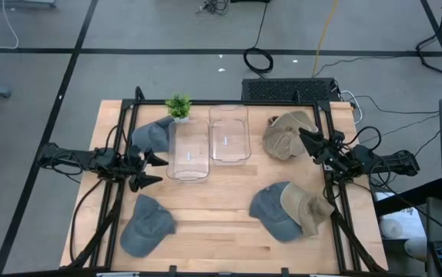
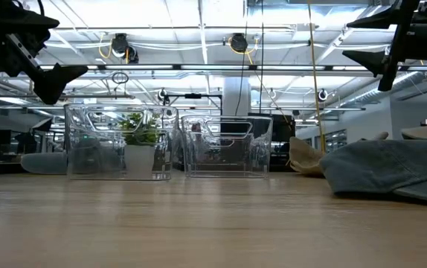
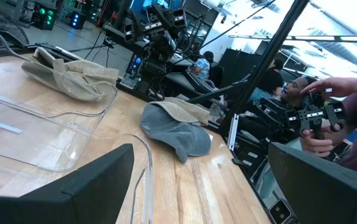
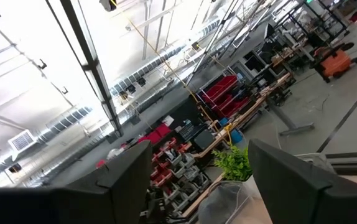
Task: Pick & Place hat
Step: Put the top brown cap into the right transparent bin
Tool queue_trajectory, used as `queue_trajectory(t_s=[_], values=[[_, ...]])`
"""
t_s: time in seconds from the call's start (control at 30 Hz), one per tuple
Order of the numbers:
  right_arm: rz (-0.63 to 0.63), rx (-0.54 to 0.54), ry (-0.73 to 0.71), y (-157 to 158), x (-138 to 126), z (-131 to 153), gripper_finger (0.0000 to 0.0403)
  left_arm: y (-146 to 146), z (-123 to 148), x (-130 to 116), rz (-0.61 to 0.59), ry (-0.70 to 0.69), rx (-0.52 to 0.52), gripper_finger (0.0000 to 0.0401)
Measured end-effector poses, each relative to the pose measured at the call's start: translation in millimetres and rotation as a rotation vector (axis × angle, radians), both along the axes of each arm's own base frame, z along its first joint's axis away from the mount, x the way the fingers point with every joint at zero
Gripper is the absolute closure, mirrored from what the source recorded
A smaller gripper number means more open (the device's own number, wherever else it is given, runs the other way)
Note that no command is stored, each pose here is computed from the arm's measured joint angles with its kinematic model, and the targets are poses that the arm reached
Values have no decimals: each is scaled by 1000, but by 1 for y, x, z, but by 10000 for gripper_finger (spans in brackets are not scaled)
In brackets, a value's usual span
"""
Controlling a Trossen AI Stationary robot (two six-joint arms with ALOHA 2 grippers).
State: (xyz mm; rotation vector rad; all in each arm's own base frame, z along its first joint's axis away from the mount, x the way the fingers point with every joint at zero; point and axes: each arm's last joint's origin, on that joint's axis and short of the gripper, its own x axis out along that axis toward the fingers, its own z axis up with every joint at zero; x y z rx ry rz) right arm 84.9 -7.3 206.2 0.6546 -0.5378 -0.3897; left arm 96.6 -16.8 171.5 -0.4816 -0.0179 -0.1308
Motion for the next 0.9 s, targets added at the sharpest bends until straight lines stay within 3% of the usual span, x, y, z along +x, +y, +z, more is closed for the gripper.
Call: queue_trajectory(t_s=[0.23, 0.4, 0.5, 0.57, 0.9], values=[[-29, -72, 42, 0, 0, 0, 149, 0, 0, 0, 0, 0, 0, 20], [-87, -259, 164, 1, 1, 0, 149, 0, 0, 0, 0, 0, 0, 20], [-159, -349, 320, 0, 4, -2, 145, 0, 0, 0, 0, 0, 0, 20], [-184, -394, 333, -1, 1, 16, 137, 0, 0, 0, 0, 0, 0, 20], [-294, -367, 520, -3, 9, 72, 77, 0, 0, 0, 0, 0, 0, 20]])
